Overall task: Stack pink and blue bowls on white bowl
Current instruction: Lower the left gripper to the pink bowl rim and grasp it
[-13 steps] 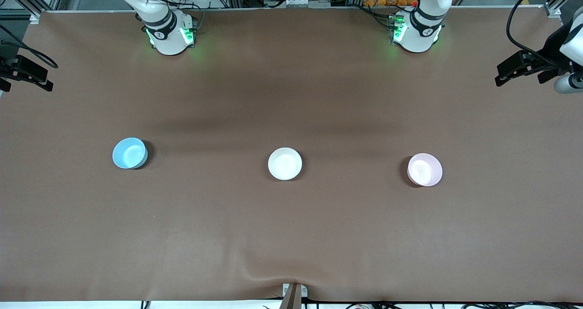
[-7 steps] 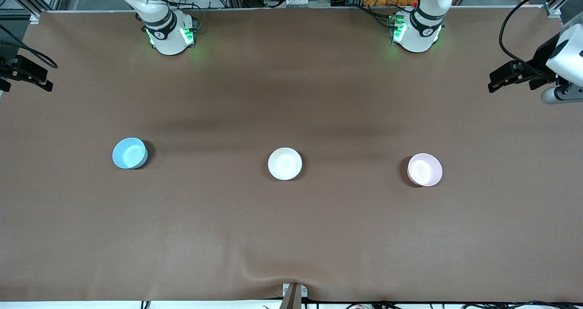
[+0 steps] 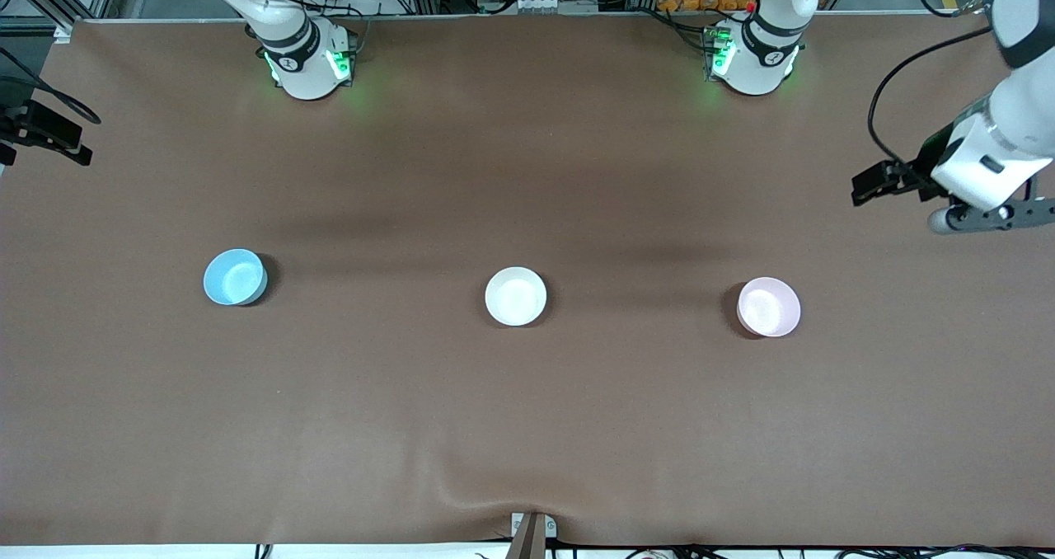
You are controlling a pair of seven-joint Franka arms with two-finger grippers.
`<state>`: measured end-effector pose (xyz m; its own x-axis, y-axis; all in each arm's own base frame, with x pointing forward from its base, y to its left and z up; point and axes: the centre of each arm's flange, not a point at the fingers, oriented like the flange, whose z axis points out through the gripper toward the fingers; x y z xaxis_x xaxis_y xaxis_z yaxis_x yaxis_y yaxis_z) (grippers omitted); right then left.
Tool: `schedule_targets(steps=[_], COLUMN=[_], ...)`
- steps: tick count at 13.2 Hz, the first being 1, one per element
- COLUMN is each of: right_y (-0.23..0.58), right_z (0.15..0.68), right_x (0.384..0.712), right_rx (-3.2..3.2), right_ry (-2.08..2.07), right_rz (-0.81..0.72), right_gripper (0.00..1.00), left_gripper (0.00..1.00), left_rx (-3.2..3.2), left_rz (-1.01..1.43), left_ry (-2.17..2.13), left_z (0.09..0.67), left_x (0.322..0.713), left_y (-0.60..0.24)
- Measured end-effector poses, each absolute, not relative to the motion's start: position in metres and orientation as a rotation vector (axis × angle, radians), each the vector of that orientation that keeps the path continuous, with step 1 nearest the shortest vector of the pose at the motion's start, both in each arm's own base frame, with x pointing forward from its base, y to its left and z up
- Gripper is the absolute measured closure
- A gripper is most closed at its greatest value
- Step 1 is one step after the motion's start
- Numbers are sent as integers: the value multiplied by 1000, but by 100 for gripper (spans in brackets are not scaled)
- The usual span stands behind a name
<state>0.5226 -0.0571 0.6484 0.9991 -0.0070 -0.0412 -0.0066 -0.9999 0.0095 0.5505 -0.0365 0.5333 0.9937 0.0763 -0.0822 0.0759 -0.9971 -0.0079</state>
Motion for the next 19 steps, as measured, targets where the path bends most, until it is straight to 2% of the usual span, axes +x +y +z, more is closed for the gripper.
schedule_targets(steps=[4,9,11,12,13,15,17,18,19], right_y=[-58,-59,-59,-59,-59,-59,-59,-59,-59], right_z=[648,648,647,647,647,647,647,647,647], right_x=[523,522,522,522,522,522,522,522,522], right_rx=[3132,3132,3132,3132,3132,3132,3132,3132,3132], right_ry=[-14,-17,-16,-16,-16,-17,-16,-16,-16], right_rz=[-67,-70,-71,-71,-72,-72,-72,-72,-72], right_gripper=[0,0,0,0,0,0,0,0,0], left_gripper=[0,0,5,14,15,29,30,36,36], left_rx=[-3141,-3153,-3159,-3162,-3164,-3167,-3169,-3170,-3171], left_rz=[27,15,15,16,17,29,38,43,48], left_ry=[-183,-220,-231,-234,-238,-245,-259,-262,-263], left_z=[440,337,303,289,276,254,242,238,233], left_x=[555,566,574,577,580,583,588,591,594], left_y=[-18,-8,-7,-8,-8,-7,-3,-2,-2])
